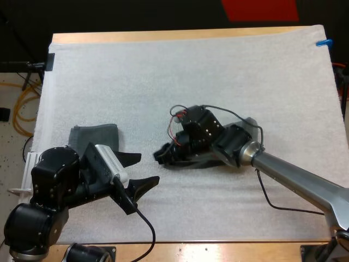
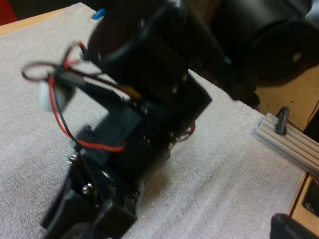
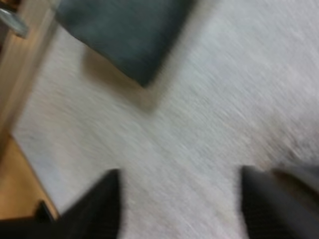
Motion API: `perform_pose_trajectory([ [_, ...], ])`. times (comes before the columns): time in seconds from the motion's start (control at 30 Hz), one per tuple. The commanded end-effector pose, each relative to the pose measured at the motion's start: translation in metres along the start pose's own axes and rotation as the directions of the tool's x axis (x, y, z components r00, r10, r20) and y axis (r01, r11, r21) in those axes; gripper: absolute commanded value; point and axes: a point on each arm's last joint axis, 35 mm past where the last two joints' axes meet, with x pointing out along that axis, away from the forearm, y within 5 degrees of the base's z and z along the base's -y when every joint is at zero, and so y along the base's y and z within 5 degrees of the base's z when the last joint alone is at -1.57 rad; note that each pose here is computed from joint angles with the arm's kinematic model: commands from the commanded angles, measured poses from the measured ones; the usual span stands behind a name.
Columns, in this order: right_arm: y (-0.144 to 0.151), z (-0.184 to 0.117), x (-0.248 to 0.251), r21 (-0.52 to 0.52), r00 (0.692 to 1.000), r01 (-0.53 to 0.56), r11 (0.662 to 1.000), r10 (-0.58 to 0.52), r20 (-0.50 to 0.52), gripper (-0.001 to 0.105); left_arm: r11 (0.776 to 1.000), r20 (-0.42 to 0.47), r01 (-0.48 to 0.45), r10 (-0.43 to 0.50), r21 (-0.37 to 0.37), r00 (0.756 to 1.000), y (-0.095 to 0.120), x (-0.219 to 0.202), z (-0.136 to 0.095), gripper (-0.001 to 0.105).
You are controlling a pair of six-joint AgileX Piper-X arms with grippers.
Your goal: Pick towel from pile fold and stack
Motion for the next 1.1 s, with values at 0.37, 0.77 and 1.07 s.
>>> perform_pose_trajectory([
  [0.37,0.002,-0.004,-0.049,-0.064,0.937,0.295,0.953,-0.302,-0.178,0.069,0.981,-0.007,-0.150,0.152,0.122,0.988,0.005,-0.001,-0.003,0.067],
  [0.77,-0.083,-0.056,-0.080,0.135,0.822,0.497,0.857,-0.415,-0.390,0.069,0.982,-0.094,-0.172,0.179,0.072,0.979,0.022,0.016,-0.026,0.067],
  [1.07,-0.108,-0.128,-0.072,0.247,0.806,0.506,0.826,-0.352,-0.476,0.069,0.981,-0.144,-0.190,0.195,0.049,0.970,0.033,0.028,-0.027,0.067],
])
